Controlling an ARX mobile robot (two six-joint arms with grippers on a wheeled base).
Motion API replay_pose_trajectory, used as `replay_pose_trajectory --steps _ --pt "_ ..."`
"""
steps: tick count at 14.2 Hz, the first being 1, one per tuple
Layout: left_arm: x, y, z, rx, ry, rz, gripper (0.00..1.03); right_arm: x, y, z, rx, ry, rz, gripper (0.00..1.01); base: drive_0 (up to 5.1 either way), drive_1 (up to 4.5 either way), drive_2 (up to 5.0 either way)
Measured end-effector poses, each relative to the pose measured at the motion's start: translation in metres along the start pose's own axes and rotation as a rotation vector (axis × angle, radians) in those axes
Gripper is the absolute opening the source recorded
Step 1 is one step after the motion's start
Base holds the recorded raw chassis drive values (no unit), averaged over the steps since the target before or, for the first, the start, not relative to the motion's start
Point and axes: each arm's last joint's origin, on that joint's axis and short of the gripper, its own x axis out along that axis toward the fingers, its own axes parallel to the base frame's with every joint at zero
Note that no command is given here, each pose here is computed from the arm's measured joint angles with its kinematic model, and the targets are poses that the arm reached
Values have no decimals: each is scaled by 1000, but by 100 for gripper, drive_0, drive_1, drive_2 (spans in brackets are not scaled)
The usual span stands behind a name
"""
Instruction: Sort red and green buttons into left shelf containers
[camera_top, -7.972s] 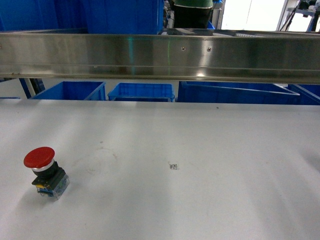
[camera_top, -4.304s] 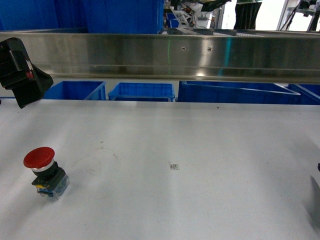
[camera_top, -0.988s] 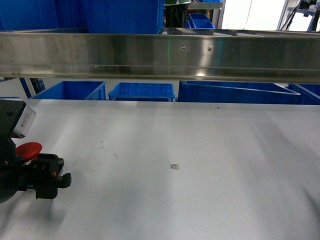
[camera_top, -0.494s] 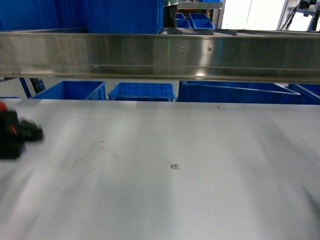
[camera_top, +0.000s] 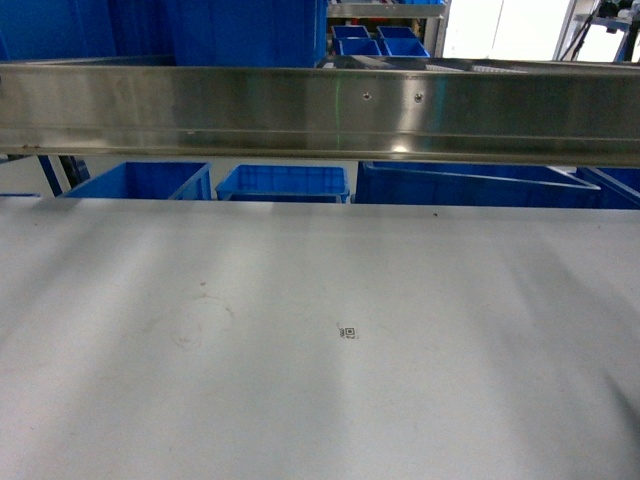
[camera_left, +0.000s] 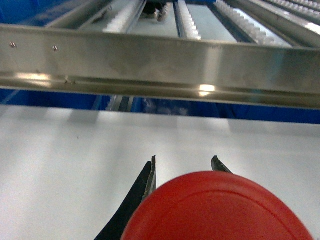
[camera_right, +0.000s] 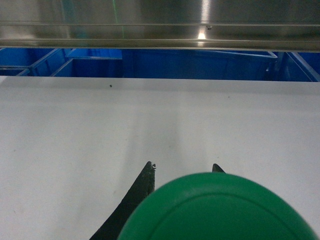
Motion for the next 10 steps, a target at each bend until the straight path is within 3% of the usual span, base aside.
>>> replay_pose_trajectory --steps 7,10 --pt "0 -4 -7 -2 41 -51 27 0 0 0 0 -1 0 27 0 0 0" --pt "0 -5 -7 -2 42 -55 26 0 0 0 0 -2 -6 27 -472 100 372"
